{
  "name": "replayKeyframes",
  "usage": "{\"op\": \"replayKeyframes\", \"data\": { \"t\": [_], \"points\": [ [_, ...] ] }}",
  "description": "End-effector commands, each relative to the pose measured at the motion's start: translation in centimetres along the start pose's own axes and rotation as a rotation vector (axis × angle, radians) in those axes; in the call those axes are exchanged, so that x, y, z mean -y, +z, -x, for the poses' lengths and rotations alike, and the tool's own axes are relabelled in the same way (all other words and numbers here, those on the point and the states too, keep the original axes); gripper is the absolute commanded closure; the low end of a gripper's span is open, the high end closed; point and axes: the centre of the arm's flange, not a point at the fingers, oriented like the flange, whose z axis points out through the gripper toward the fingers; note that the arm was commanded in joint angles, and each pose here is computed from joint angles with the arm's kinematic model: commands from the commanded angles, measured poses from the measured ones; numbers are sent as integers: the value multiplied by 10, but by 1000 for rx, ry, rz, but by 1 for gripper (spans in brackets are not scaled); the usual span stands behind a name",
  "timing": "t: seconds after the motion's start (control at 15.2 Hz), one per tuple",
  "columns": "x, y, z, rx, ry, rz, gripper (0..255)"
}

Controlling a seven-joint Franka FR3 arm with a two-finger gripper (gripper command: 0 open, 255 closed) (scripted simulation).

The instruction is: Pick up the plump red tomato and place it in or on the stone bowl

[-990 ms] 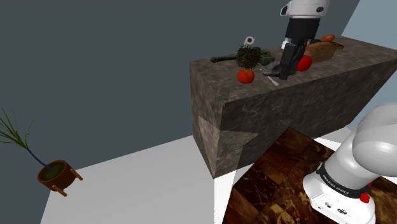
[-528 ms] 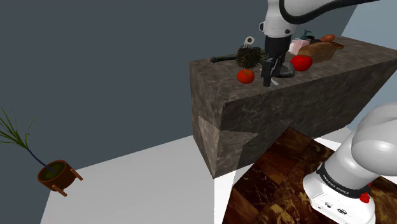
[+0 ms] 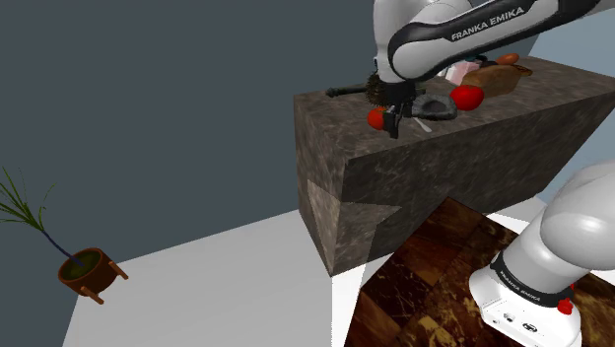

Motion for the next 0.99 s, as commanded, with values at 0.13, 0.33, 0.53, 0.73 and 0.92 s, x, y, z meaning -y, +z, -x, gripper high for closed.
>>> {"op": "replayKeyframes", "data": {
  "t": [0.13, 0.33, 0.53, 0.73, 0.92],
  "points": [
    [-10, 27, -40, 17, -15, 120, 0],
    [-19, 48, -69, 32, -24, 209, 0],
    [-29, 68, -97, 46, -34, 297, 0],
    [-41, 88, -126, 60, -43, 385, 0],
    [-55, 107, -154, 74, -53, 473, 0]
  ]
}}
